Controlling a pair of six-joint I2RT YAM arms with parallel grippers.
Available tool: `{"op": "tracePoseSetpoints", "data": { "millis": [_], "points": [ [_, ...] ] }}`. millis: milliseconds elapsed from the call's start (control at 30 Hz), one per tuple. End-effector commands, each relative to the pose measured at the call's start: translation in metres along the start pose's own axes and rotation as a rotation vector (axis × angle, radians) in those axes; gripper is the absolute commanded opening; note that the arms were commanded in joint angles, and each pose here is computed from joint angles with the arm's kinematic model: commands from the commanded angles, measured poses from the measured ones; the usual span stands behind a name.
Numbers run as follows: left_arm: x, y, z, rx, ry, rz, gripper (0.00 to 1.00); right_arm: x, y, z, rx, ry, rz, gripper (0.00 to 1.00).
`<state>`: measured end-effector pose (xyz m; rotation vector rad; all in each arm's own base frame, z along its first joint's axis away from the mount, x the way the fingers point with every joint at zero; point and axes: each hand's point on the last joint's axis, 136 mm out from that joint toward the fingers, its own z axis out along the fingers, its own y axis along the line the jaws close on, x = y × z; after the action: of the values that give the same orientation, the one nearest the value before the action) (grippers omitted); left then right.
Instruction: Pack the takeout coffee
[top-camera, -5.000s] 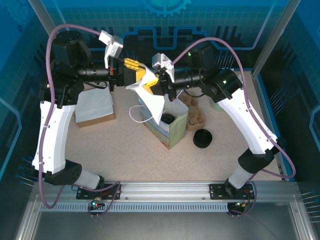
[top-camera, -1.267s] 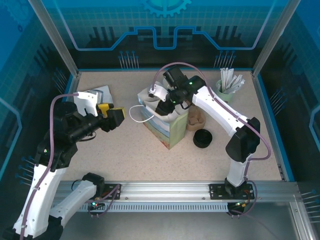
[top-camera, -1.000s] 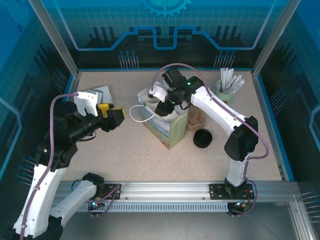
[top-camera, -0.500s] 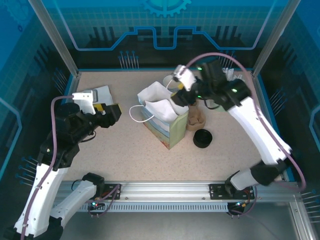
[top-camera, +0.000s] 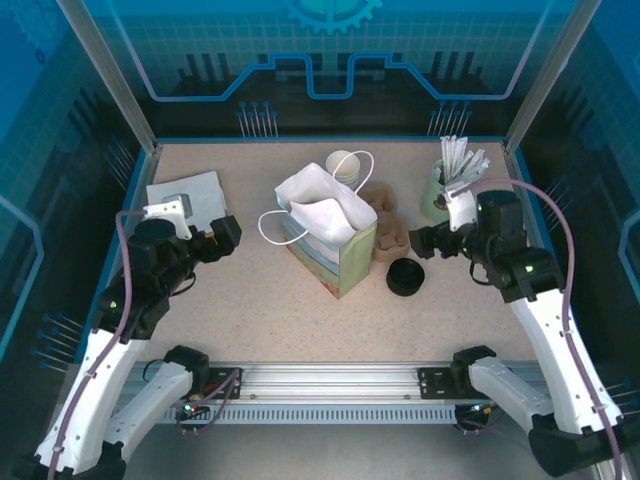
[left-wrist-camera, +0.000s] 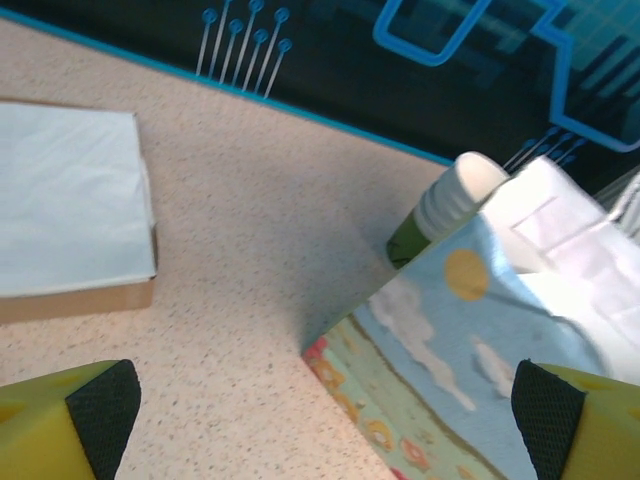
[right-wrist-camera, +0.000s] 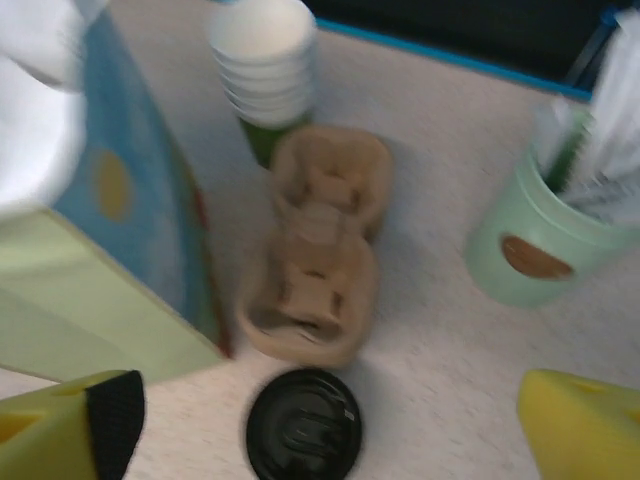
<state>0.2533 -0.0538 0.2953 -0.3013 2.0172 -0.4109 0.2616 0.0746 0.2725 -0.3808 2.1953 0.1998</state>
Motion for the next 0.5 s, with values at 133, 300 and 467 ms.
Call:
{"op": "tracePoseSetpoints", "data": {
  "millis": [133, 300, 467],
  "points": [
    [0.014, 0.041, 0.032, -0.185, -0.052, 0.038, 0.99, 0.048, -0.073, 0.034, 0.263, -0.052, 0.213, 1.0],
    [0.03, 0.061, 0.057, -0.241, -0.09, 0.134, 0.99, 0.083, -0.1, 0.075, 0.316, -0.033, 0.33, 1.0],
    [0.058, 0.078, 0.083, -0.265, -0.041, 0.221, 0.99, 0.093, -0.114, 0.107, 0.352, -0.101, 0.346, 1.0]
  ]
}}
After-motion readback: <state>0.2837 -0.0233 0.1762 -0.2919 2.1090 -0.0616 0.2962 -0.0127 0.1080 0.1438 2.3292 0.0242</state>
